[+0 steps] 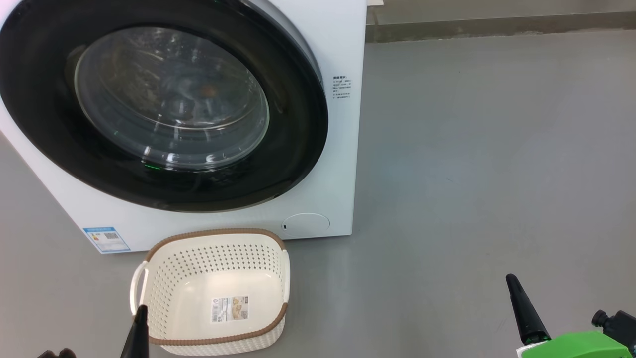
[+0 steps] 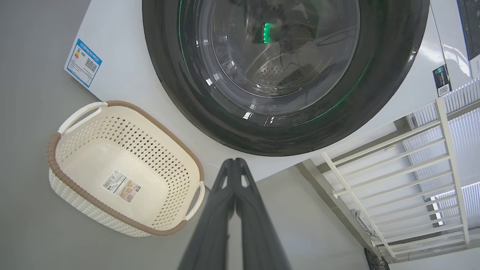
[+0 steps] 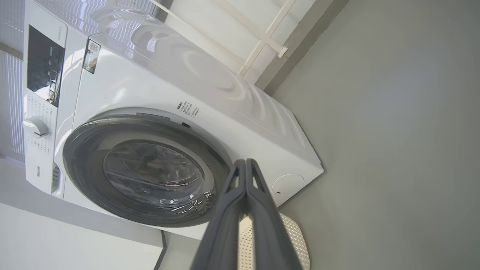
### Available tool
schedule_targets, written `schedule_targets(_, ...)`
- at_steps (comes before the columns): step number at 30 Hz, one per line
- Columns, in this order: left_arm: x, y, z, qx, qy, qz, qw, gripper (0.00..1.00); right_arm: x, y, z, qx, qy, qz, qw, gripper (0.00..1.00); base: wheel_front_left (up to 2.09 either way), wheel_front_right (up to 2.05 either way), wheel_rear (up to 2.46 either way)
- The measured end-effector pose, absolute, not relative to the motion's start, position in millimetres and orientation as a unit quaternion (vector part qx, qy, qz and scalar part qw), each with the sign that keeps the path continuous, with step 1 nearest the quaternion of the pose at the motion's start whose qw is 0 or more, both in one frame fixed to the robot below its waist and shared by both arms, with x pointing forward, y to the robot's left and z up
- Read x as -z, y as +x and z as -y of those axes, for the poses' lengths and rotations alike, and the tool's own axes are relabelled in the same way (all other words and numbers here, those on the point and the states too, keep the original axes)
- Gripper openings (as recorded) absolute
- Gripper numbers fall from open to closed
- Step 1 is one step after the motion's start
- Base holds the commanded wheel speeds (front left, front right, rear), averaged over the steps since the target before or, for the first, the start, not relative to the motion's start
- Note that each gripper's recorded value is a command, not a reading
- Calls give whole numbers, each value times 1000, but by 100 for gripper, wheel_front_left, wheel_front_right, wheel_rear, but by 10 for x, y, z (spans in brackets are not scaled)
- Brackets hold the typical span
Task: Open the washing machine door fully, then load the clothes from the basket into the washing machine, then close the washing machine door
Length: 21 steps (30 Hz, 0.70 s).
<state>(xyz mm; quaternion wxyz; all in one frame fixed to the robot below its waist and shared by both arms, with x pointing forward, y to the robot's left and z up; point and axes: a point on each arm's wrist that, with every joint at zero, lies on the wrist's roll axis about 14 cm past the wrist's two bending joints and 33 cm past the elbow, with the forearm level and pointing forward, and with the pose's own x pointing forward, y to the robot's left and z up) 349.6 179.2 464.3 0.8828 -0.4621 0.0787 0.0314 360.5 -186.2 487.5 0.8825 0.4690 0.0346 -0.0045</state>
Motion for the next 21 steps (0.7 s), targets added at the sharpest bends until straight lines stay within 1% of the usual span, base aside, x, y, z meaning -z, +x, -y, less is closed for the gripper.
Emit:
schedule_targets(11,-4650,3544,-1815,-35,-516,-77,853,0,-4861,3639,1897,12,523,-34,852,0,0,0,0)
schedule_targets(18,-4673,3589,-1817,-33,-558,-73,826,0,-4817,3636,1925,20,564,-37,824,0,0,0,0)
schedule_targets(21,-4690,3610,-1827,-34,-570,-69,818,0,-4839,3666,1929,19,575,-34,817,0,0,0,0)
